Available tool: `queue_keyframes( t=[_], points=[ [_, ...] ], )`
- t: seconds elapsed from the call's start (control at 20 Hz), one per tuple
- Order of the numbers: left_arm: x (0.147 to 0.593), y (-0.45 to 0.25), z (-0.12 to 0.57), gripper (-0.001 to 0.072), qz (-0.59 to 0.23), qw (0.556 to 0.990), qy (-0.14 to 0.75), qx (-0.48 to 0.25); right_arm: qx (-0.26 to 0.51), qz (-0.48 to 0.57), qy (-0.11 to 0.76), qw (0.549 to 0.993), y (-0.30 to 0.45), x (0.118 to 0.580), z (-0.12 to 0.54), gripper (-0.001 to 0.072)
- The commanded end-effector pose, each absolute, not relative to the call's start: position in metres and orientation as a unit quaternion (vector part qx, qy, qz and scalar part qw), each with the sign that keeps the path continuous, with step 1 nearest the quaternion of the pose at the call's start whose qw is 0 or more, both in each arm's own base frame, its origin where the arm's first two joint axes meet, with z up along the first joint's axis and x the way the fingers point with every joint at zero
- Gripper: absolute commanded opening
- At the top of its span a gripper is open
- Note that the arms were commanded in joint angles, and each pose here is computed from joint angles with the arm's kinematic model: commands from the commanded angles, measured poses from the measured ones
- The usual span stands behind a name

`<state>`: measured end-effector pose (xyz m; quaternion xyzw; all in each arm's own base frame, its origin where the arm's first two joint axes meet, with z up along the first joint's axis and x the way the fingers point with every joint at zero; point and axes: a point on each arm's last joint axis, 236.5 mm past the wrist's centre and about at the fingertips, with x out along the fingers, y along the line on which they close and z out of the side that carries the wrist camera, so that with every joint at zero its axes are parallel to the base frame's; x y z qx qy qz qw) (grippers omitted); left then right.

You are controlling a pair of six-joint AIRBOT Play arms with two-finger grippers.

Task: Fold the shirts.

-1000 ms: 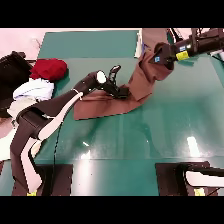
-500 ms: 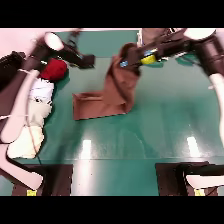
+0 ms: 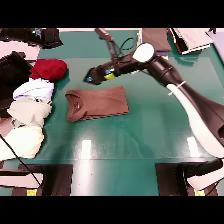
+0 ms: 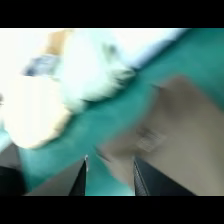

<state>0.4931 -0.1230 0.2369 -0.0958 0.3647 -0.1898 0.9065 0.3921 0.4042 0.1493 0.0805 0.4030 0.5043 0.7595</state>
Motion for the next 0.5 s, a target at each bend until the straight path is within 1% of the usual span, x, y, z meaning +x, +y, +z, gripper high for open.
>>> queue_keyframes(
  t=[0.0, 0.05, 0.1, 0.15, 0.2, 0.3, 0.45],
  points=[
    [0.484, -0.12, 0.237, 0.0023, -0.192, 0.902, 0.376, -0.088, 0.064, 0.388, 0.473, 0.788, 0.306, 0.421, 0.101, 0.0334],
    [0.484, -0.12, 0.236, 0.0023, -0.194, 0.902, 0.375, -0.085, 0.072, 0.354, 0.496, 0.79, 0.275, 0.423, 0.082, 0.0336],
    [0.484, -0.12, 0.236, 0.0023, -0.194, 0.902, 0.375, -0.086, 0.089, 0.325, 0.519, 0.786, 0.247, 0.421, 0.061, 0.0379],
    [0.484, -0.12, 0.237, 0.0023, -0.194, 0.902, 0.375, -0.086, 0.108, 0.299, 0.545, 0.776, 0.223, 0.417, 0.037, 0.0572],
    [0.484, -0.121, 0.237, 0.0023, -0.195, 0.902, 0.375, -0.087, 0.128, 0.273, 0.569, 0.765, 0.205, 0.412, 0.014, 0.0623],
    [0.483, -0.123, 0.237, 0.0023, -0.198, 0.901, 0.375, -0.09, 0.178, 0.248, 0.609, 0.732, 0.191, 0.4, -0.025, 0.0623],
    [0.483, -0.125, 0.236, 0.0023, -0.202, 0.899, 0.376, -0.093, 0.248, 0.265, 0.63, 0.687, 0.216, 0.395, -0.056, 0.0621]
  ],
)
